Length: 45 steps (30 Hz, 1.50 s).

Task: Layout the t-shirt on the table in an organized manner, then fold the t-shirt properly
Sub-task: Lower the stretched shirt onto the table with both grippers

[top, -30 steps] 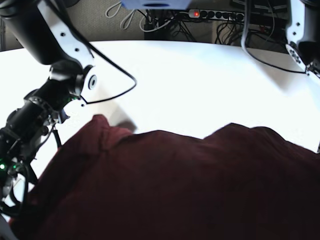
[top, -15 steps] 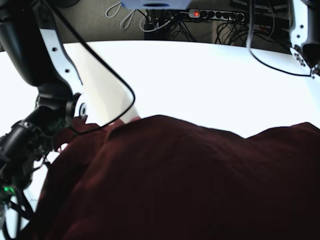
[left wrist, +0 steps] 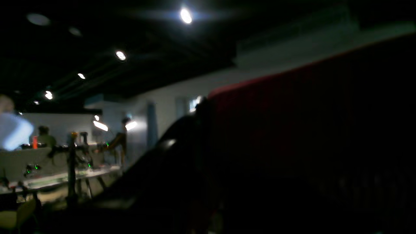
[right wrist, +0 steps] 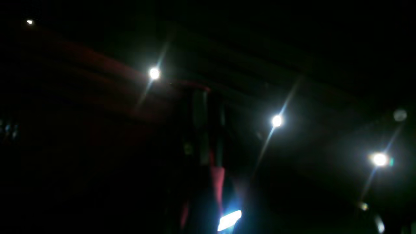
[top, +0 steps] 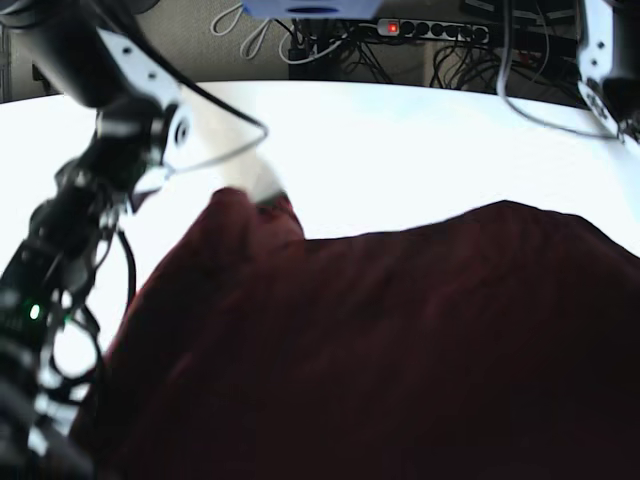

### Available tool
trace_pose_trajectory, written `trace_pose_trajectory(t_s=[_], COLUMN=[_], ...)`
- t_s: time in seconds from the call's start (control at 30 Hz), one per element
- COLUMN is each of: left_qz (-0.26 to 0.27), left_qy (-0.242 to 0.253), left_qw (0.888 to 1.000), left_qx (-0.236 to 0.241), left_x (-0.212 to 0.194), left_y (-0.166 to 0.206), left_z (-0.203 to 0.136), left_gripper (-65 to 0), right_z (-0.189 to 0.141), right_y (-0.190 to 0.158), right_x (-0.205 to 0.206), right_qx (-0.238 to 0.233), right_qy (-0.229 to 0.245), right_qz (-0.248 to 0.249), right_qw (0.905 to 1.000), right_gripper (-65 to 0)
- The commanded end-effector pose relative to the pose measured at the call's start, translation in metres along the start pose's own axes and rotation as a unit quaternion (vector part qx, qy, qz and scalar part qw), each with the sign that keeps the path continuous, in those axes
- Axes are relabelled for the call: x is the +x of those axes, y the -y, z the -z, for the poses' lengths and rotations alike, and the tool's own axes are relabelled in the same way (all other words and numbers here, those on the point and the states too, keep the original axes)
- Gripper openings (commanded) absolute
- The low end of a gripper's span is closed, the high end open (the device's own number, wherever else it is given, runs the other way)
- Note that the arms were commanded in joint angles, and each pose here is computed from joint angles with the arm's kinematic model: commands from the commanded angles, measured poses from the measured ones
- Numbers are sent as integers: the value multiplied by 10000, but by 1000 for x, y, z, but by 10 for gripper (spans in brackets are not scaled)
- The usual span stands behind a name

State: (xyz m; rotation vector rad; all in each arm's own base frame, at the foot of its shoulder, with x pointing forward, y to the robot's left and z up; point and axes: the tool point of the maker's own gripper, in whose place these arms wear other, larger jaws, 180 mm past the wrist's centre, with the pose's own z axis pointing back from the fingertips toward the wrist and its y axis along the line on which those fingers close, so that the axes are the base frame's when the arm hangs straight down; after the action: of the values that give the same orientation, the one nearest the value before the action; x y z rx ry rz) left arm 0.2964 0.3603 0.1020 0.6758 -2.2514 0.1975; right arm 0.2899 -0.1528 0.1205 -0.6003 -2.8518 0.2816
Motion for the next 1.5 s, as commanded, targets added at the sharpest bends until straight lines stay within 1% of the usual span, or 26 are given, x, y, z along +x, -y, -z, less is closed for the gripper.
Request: trace_pose_trajectory(t_s=[0.0, 0.17, 0.3, 0.47, 0.5, 0.6, 0.77, 0.83, 0.93, 1.07, 1.3, 1.37, 1.47], left_qz=[8, -262, -351, -355, -357, -311, -168, -167, -143, -157, -268, -378, -505], left_qy=[-64, -688, -1091, -1548, -1598, -1524, -1651, -1812, -2017, -2215, -2553, -2613, -2745], left_qw=[9994, 9965, 9927, 9868, 9860, 9874, 9861, 9832, 9792, 9750, 9663, 9645, 9600], left_qx=[348, 392, 370, 309, 304, 283, 128, 157, 134, 120, 186, 73, -224], left_x=[-2, -47, -72, -98, -102, -105, -114, -122, -130, -137, -152, -155, -166], left_y=[-15, -3, 4, 10, 10, 11, 13, 12, 12, 14, 18, 30, 54], left_z=[0, -27, -48, -73, -78, -90, -110, -121, -135, -149, -171, -172, -175], left_gripper=[-648, -648, -648, -648, -648, -648, -648, -648, -648, -648, -648, -648, -648], right_z=[-5, -49, -75, -106, -111, -127, -146, -158, -167, -179, -213, -220, -221], right_y=[18, 20, 25, 18, 16, 12, 8, 5, 4, 2, -4, -6, -8], right_x=[-7, -25, -30, -36, -37, -41, -44, -48, -50, -50, -62, -72, -87], right_qx=[-349, -178, -81, 167, 214, 348, 500, 545, 495, 578, 732, 725, 646], right_qy=[-184, -758, -1023, -1434, -1521, -1764, -2072, -2258, -2413, -2596, -3103, -3224, -3279], right_qz=[-164, -326, -458, -438, -429, -393, -355, -304, -256, -232, -137, -95, -45], right_qw=[9991, 9964, 9937, 9885, 9872, 9829, 9764, 9722, 9688, 9637, 9477, 9438, 9425], right_gripper=[-650, -650, -650, -650, -650, -650, -650, -650, -650, -650, -650, -650, -650])
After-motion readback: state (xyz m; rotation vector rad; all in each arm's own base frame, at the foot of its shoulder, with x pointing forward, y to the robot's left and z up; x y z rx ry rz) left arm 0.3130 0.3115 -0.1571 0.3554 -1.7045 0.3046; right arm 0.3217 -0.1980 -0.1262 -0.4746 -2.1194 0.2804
